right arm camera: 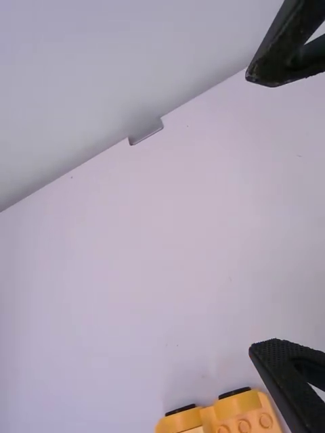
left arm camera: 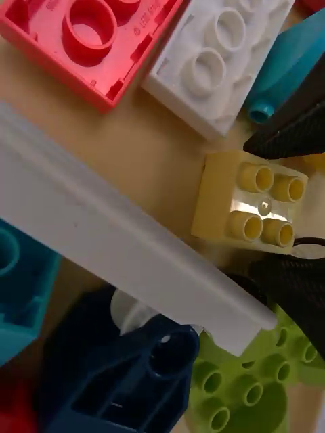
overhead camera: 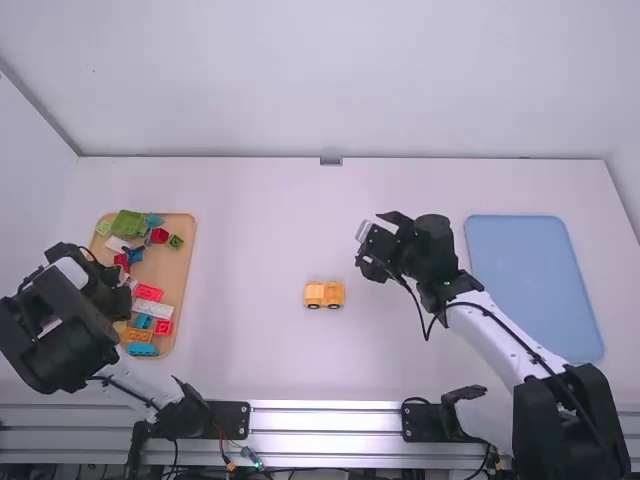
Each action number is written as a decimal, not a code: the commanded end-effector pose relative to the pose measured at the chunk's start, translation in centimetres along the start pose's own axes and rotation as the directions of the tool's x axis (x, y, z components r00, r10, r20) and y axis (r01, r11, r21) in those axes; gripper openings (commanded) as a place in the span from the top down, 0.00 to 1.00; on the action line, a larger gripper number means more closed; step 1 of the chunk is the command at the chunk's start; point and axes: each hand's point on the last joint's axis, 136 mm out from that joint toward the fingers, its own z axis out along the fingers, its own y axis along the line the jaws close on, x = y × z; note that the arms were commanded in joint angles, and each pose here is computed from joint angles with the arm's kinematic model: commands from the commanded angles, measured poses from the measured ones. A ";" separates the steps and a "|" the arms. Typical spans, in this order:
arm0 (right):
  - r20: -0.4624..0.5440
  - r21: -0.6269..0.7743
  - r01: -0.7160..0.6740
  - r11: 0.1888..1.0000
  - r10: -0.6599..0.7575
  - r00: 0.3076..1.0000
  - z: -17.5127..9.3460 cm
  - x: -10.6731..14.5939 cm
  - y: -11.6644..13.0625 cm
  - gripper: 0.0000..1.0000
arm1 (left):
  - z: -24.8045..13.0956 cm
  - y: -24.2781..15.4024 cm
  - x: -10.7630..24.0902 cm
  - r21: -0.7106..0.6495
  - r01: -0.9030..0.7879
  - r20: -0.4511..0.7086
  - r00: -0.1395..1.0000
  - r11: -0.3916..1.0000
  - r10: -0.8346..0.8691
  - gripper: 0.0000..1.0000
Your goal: Assemble lego blocks to make yellow taxi
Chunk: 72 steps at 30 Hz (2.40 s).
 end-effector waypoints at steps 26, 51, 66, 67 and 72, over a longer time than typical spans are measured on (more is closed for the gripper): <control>0.026 0.027 0.008 1.000 -0.009 1.000 -0.4 -1.2 -1.1 0.01 | 0.8 -0.8 0.3 0.048 0.063 0.014 0.998 0.997 -0.063 0.87; 0.122 0.020 -0.061 0.998 0.058 0.991 -0.6 -3.2 -1.5 0.01 | -7.6 -12.7 -7.2 0.220 -0.037 0.120 0.993 0.975 0.010 0.98; 0.165 0.091 -0.398 0.913 0.381 0.910 -1.7 -2.0 -5.3 0.01 | -11.5 -35.3 -5.2 0.128 -0.760 0.372 0.632 0.637 0.680 0.98; 0.161 0.096 -0.412 0.906 0.394 0.905 -1.8 -1.8 -5.4 0.01 | -11.9 -36.0 -5.2 0.131 -0.756 0.387 0.634 0.641 0.669 0.98; 0.183 0.128 -0.524 0.842 0.499 0.847 -2.9 -0.9 -7.0 0.01 | -14.0 -39.1 -4.9 0.161 -0.735 0.428 0.653 0.658 0.625 0.98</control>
